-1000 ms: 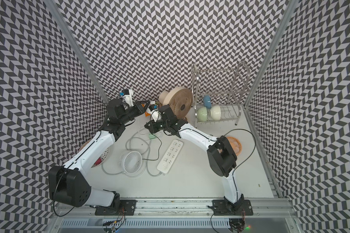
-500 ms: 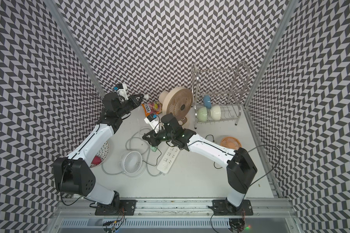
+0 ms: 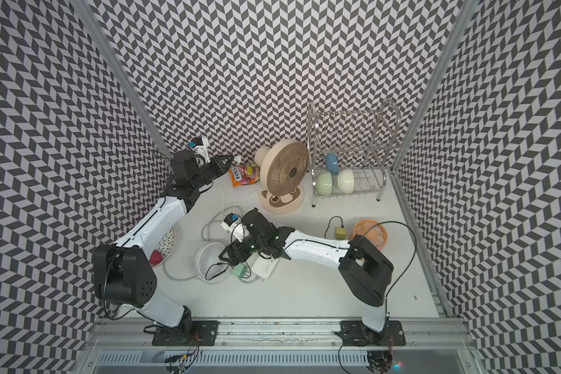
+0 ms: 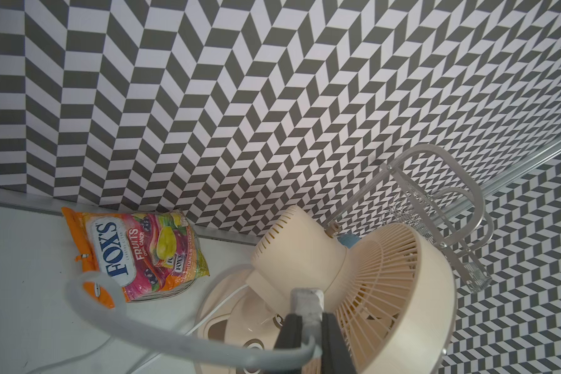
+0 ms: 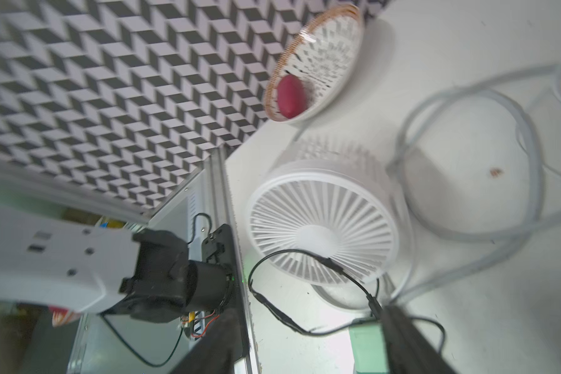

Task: Unplug the desk fan from the power strip
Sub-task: Place the plug at the center of the board, then reset both arms

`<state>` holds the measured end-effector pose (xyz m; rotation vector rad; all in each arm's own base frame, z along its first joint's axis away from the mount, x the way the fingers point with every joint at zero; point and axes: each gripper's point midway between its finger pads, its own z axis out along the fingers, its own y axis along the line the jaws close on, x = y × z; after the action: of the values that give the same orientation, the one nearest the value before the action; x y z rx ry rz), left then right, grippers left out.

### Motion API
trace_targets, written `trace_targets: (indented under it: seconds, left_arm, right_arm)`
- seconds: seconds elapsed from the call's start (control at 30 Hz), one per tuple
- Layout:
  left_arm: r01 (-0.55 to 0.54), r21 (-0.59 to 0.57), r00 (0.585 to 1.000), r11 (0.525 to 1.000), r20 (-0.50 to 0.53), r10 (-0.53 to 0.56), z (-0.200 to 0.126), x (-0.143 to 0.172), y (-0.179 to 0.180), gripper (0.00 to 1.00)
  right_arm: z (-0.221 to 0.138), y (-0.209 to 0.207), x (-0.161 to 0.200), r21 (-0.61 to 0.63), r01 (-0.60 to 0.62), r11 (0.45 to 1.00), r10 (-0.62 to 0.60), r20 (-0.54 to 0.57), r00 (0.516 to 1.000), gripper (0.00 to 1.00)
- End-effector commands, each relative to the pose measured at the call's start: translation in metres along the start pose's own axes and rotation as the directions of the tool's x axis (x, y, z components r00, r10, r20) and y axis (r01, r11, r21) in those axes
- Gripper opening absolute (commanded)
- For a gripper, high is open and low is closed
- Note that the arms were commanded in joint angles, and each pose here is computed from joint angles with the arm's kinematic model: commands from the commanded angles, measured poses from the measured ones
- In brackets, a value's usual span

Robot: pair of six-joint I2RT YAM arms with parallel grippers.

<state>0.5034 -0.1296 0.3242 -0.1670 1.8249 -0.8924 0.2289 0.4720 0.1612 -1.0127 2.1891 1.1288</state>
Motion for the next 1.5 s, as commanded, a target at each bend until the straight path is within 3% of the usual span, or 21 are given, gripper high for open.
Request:
trace_targets:
  seconds: [0.0, 0.17, 0.37, 0.4, 0.57, 0.63, 0.77, 0.87, 0.97, 1.07, 1.13, 1.27, 1.33, 1.47]
  left_arm:
    - [-0.026, -0.044, 1.000, 0.999, -0.005, 0.026, 0.014, -0.002, 0.016, 0.07]
    - [-0.035, -0.085, 0.997, 0.996, -0.067, 0.029, 0.044, 0.020, 0.040, 0.07]
    - [-0.052, -0.151, 0.985, 0.987, -0.168, 0.026, 0.092, 0.061, 0.075, 0.11]
    - [-0.049, -0.160, 0.983, 0.986, -0.180, 0.020, 0.099, 0.067, 0.081, 0.18]
    - [-0.039, -0.207, 0.975, 0.978, -0.222, -0.008, 0.114, 0.088, 0.105, 0.94]
    - [-0.049, -0.204, 0.979, 0.978, -0.206, 0.006, 0.108, 0.083, 0.100, 1.00]
    - [-0.102, -0.224, 0.988, 0.969, -0.140, 0.072, 0.075, 0.051, 0.077, 1.00]
    - [-0.134, -0.291, 0.991, 0.947, -0.047, 0.125, 0.028, 0.023, 0.060, 1.00]
    - [-0.136, -0.412, 0.978, 0.901, 0.087, 0.187, -0.033, -0.002, 0.055, 1.00]
    - [-0.096, -0.582, 0.936, 0.807, 0.223, 0.272, -0.101, -0.016, 0.078, 1.00]
    - [-0.116, -0.672, 0.910, 0.731, 0.224, 0.350, -0.134, -0.002, 0.111, 1.00]
    - [-0.150, -0.779, 0.892, 0.609, 0.160, 0.423, -0.177, 0.034, 0.171, 1.00]
    - [-0.186, -0.786, 0.876, 0.589, 0.139, 0.461, -0.184, 0.051, 0.186, 1.00]
    - [-0.238, -0.762, 0.844, 0.602, 0.145, 0.517, -0.180, 0.075, 0.199, 1.00]
  right_arm:
    - [-0.026, -0.046, -0.032, 0.243, -0.029, 0.969, 0.008, 0.090, 0.996, 0.91]
    - [-0.087, -0.093, -0.030, 0.331, -0.147, 0.932, 0.092, 0.175, 0.980, 0.98]
    - [-0.142, -0.109, 0.010, 0.410, -0.219, 0.885, 0.141, 0.213, 0.967, 0.98]
    - [-0.150, -0.109, 0.016, 0.421, -0.233, 0.876, 0.149, 0.224, 0.963, 0.98]
    - [-0.201, -0.124, 0.044, 0.528, -0.363, 0.768, 0.200, 0.342, 0.918, 1.00]
    - [-0.222, -0.140, 0.058, 0.569, -0.423, 0.705, 0.215, 0.397, 0.892, 1.00]
    - [-0.276, -0.182, 0.079, 0.612, -0.550, 0.568, 0.223, 0.530, 0.818, 1.00]
    - [-0.312, -0.212, 0.093, 0.637, -0.621, 0.457, 0.214, 0.599, 0.772, 1.00]
    - [-0.345, -0.240, 0.109, 0.652, -0.689, 0.318, 0.170, 0.675, 0.718, 1.00]
    - [-0.377, -0.262, 0.120, 0.645, -0.736, 0.206, 0.043, 0.746, 0.665, 1.00]
    - [-0.390, -0.270, 0.122, 0.643, -0.743, 0.185, -0.059, 0.762, 0.645, 1.00]
    - [-0.401, -0.275, 0.117, 0.691, -0.698, 0.189, -0.182, 0.723, 0.667, 1.00]
    - [-0.405, -0.276, 0.113, 0.709, -0.679, 0.189, -0.205, 0.705, 0.679, 1.00]
    - [-0.403, -0.277, 0.107, 0.735, -0.643, 0.217, -0.213, 0.678, 0.703, 1.00]
